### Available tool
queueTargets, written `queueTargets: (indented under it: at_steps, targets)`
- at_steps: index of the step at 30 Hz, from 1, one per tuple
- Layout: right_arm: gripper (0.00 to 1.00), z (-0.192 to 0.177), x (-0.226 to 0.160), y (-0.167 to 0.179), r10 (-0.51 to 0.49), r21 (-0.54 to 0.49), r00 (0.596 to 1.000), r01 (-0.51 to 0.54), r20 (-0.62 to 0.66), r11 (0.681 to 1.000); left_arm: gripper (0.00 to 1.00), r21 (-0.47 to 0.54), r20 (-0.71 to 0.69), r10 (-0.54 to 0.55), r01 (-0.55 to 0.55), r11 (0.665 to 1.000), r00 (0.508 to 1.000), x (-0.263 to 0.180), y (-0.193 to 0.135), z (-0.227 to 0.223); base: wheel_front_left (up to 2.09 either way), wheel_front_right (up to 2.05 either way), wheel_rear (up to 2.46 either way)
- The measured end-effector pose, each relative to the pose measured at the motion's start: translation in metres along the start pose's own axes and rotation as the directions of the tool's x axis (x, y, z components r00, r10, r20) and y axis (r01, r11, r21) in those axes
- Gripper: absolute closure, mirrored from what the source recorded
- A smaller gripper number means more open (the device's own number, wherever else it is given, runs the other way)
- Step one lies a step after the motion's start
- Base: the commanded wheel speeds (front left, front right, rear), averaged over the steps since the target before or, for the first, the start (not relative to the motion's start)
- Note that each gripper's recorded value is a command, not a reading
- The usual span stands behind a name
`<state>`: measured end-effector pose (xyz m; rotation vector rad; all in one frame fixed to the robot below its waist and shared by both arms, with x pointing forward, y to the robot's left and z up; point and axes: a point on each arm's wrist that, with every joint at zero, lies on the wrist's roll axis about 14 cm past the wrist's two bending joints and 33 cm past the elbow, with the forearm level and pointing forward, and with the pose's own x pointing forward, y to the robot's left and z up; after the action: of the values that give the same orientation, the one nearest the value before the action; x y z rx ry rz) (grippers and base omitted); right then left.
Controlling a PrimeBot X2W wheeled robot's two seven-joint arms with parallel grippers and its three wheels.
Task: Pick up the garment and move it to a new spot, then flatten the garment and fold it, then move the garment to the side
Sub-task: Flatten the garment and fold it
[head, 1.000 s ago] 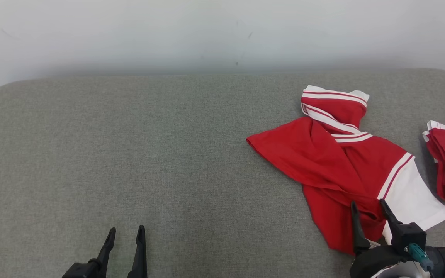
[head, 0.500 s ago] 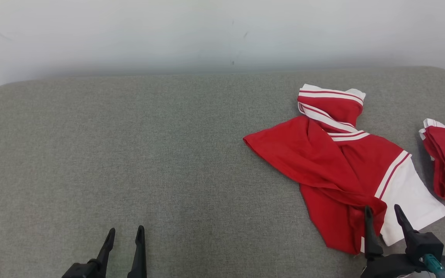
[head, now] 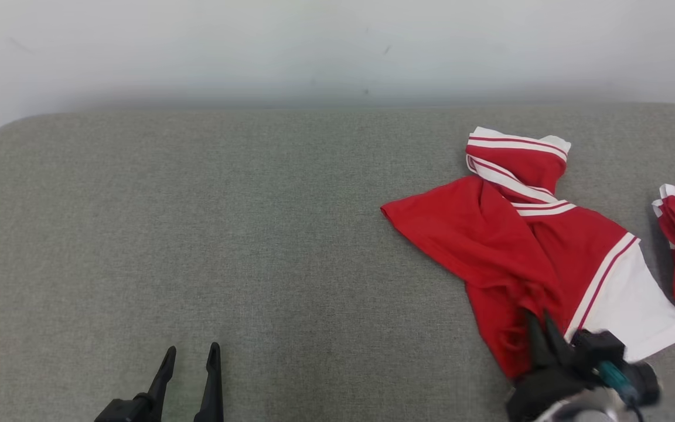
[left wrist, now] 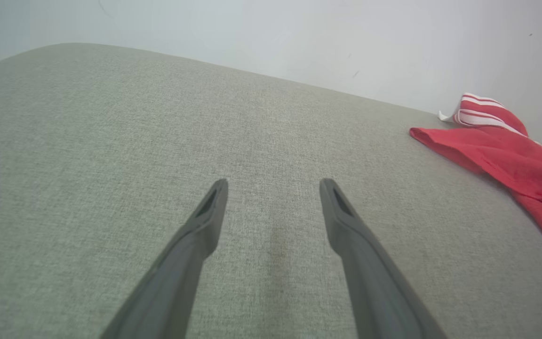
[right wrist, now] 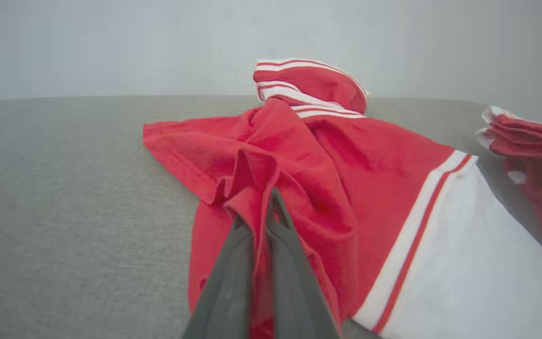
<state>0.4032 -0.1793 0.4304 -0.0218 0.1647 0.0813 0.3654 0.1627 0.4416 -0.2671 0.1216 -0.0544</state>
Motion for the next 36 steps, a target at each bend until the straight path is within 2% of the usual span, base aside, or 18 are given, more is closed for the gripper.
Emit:
queueTargets:
  at_steps: [3,6,9,13,17,20,21,22,23,30,32,36]
  targets:
    - [1.00,0.026,0.015,0.041,0.122,0.011,0.990,-0.123,0.074,0.992,0.00,0.000,-0.001,0.008,-0.008,1.000,1.000,-0.001,0.003,0.000,0.00,0.00,0.00]
    - [1.00,0.056,0.025,0.095,0.272,0.018,0.950,-0.278,0.155,0.960,0.00,0.000,-0.004,0.012,-0.012,1.000,1.000,-0.003,0.004,-0.001,0.00,0.00,0.00]
    - [1.00,0.088,0.033,0.142,0.400,0.005,0.887,-0.412,0.229,0.911,0.00,-0.001,-0.001,0.015,-0.015,1.000,1.000,-0.004,0.004,0.000,0.00,0.00,0.00]
    - [1.00,0.117,0.040,0.199,0.551,-0.062,0.794,-0.556,0.258,0.829,0.00,-0.004,0.013,0.023,-0.023,1.000,1.000,-0.007,0.006,0.005,0.00,0.00,0.00]
    - [1.00,0.134,0.050,0.240,0.646,-0.128,0.720,-0.637,0.253,0.760,0.00,-0.007,0.013,0.041,-0.041,0.999,0.999,-0.016,0.010,0.004,0.00,0.00,0.00]
    - [1.00,0.136,0.062,0.262,0.690,-0.176,0.691,-0.667,0.217,0.724,0.00,-0.009,0.010,0.066,-0.066,0.998,0.998,-0.024,0.016,0.003,0.00,0.00,0.00]
    - [0.57,0.134,0.066,0.267,0.697,-0.173,0.688,-0.676,0.201,0.717,0.00,-0.012,0.011,0.080,-0.080,0.997,0.997,-0.027,0.019,0.003,0.00,0.00,0.00]
    - [0.00,0.128,0.070,0.273,0.706,-0.176,0.688,-0.683,0.170,0.709,0.00,-0.019,0.012,0.098,-0.097,0.995,0.995,-0.031,0.023,0.003,0.00,0.00,0.00]
    - [0.00,0.124,0.072,0.279,0.716,-0.182,0.682,-0.693,0.149,0.697,0.00,-0.023,0.012,0.113,-0.112,0.993,0.994,-0.034,0.027,0.003,0.00,0.00,0.00]
    - [0.00,0.121,0.086,0.303,0.729,-0.105,0.669,-0.722,0.144,0.684,0.00,-0.023,0.012,0.224,-0.223,0.974,0.975,-0.058,0.053,0.003,0.00,0.00,0.00]
    - [0.00,0.124,0.090,0.298,0.714,-0.085,0.683,-0.711,0.157,0.698,0.00,-0.023,0.015,0.230,-0.230,0.973,0.973,-0.057,0.056,0.004,0.00,0.00,0.00]
    - [0.00,0.126,0.101,0.267,0.650,-0.066,0.737,-0.651,0.183,0.757,0.00,-0.018,0.024,0.205,-0.204,0.979,0.979,-0.048,0.050,0.007,0.00,0.00,0.00]
